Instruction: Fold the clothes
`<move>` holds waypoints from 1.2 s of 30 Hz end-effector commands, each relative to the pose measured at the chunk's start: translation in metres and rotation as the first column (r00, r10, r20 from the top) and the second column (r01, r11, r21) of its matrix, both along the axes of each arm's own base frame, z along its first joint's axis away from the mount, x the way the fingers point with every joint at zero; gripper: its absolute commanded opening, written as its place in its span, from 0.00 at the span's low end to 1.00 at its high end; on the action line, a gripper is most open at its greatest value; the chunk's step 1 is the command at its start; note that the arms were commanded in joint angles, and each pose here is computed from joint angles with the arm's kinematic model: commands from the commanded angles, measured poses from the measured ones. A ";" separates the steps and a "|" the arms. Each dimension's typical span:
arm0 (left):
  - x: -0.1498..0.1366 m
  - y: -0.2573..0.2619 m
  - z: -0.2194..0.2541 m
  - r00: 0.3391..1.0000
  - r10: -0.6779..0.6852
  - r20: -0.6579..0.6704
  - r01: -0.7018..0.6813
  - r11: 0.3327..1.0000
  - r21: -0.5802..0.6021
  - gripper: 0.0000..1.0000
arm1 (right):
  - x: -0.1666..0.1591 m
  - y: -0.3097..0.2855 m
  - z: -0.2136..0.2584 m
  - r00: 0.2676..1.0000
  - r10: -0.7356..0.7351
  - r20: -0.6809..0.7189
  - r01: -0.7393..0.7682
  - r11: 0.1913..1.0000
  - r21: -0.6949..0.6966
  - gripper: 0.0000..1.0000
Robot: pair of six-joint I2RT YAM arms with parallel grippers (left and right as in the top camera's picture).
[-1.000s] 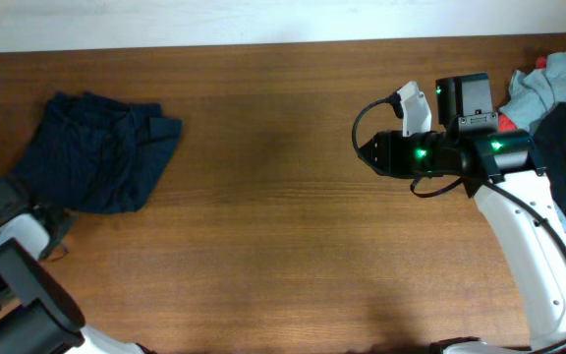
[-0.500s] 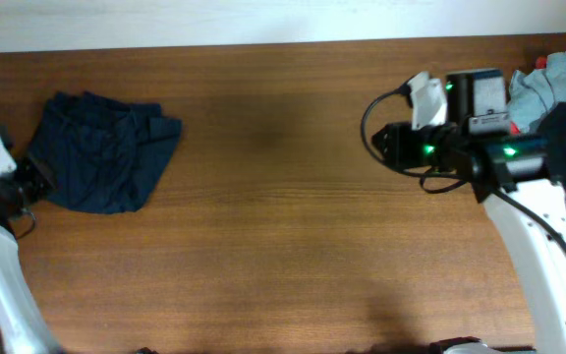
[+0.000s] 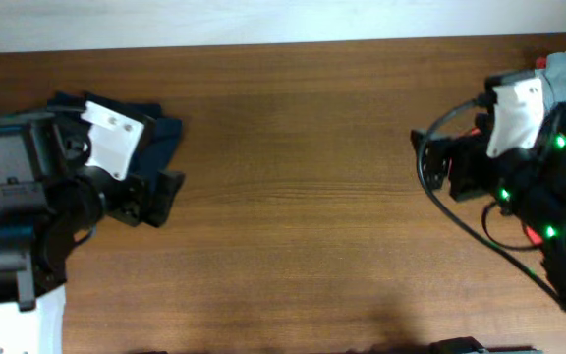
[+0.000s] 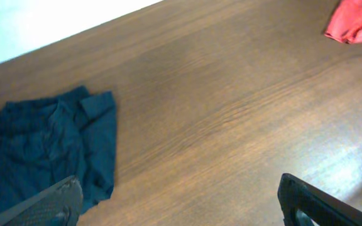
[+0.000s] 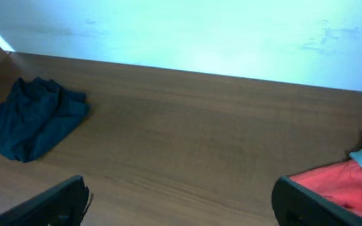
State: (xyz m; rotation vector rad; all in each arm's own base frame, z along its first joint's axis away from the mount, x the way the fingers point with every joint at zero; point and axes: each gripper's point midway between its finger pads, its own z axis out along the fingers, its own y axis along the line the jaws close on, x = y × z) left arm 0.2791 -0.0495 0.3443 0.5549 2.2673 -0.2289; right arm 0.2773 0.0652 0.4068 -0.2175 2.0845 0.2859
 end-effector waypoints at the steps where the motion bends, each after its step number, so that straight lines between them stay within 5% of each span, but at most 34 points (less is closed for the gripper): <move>1: -0.001 0.003 0.006 1.000 -0.003 0.027 0.002 1.000 0.030 0.99 | -0.003 -0.004 0.004 1.000 -0.016 0.013 0.017 1.000 -0.015 0.99; 18: -0.002 0.002 0.003 1.000 -0.005 0.010 0.005 1.000 0.028 0.99 | 0.010 -0.008 -0.039 0.987 -0.055 -0.153 0.043 0.996 -0.080 0.99; 26: -0.002 0.002 0.003 1.000 -0.005 0.010 0.005 1.000 0.028 0.99 | -0.017 -0.028 -0.013 0.986 -0.141 0.086 0.149 0.985 -0.088 0.98; 36: -0.002 0.002 0.003 1.000 -0.005 0.010 0.005 1.000 0.027 0.99 | -0.068 -0.068 -0.154 0.942 -0.292 0.166 0.306 0.949 -0.069 0.99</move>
